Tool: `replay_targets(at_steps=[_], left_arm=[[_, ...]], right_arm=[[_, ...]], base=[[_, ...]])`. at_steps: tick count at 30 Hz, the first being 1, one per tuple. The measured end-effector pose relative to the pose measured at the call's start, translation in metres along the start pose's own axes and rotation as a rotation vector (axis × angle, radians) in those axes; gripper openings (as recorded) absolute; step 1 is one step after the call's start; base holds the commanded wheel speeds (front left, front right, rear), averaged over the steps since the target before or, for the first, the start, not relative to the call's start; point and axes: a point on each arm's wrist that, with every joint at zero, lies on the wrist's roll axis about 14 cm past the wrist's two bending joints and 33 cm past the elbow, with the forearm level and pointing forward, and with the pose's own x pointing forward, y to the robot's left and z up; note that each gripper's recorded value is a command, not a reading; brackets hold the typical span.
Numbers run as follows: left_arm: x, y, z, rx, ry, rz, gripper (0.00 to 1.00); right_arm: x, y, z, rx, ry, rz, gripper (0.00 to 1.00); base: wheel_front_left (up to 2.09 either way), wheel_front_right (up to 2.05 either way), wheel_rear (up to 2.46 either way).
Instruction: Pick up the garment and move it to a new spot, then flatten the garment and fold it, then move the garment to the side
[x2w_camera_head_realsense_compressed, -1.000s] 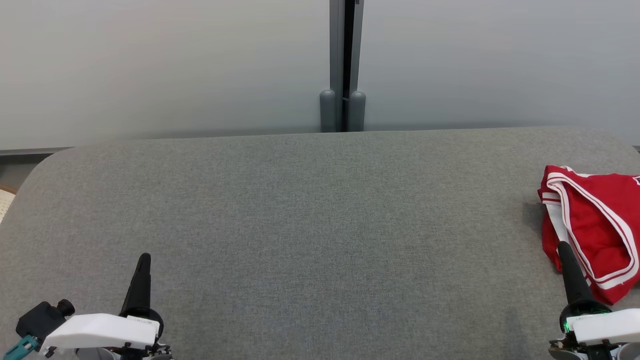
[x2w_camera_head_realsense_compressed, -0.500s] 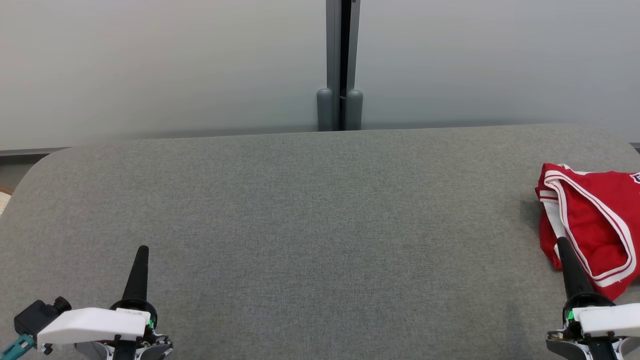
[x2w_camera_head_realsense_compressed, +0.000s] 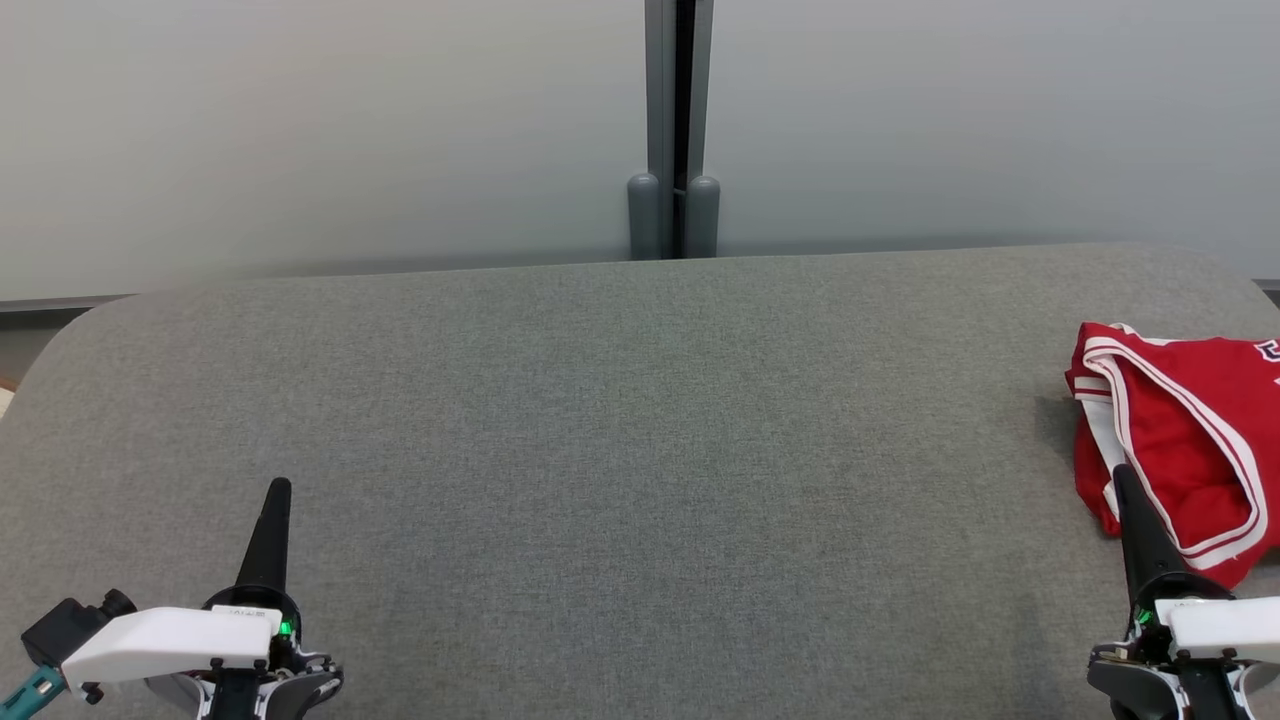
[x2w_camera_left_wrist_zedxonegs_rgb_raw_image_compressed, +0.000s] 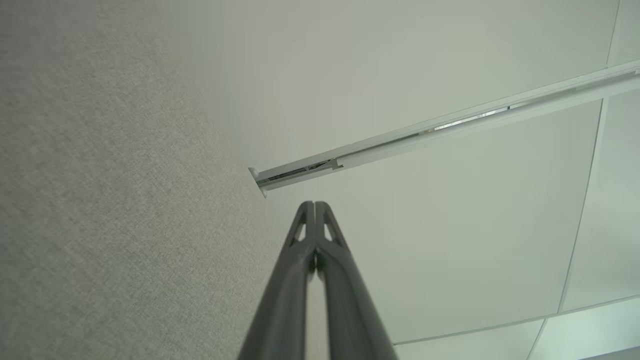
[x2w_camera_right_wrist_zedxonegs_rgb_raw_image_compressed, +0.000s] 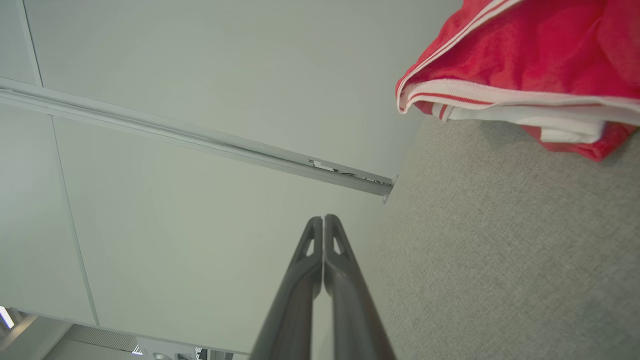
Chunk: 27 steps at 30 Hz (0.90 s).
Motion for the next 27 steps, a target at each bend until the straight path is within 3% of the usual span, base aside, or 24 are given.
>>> replay_targets(at_steps=[27], left_arm=[[0.0090, -0.0091, -0.0008, -0.199, 0.003, -0.045, 0.00]], right_arm=[[0.0062, -0.0057, 0.0064, 0.209, -0.042, -0.008, 0.00]], base=[[0.00, 0.00, 0.00]])
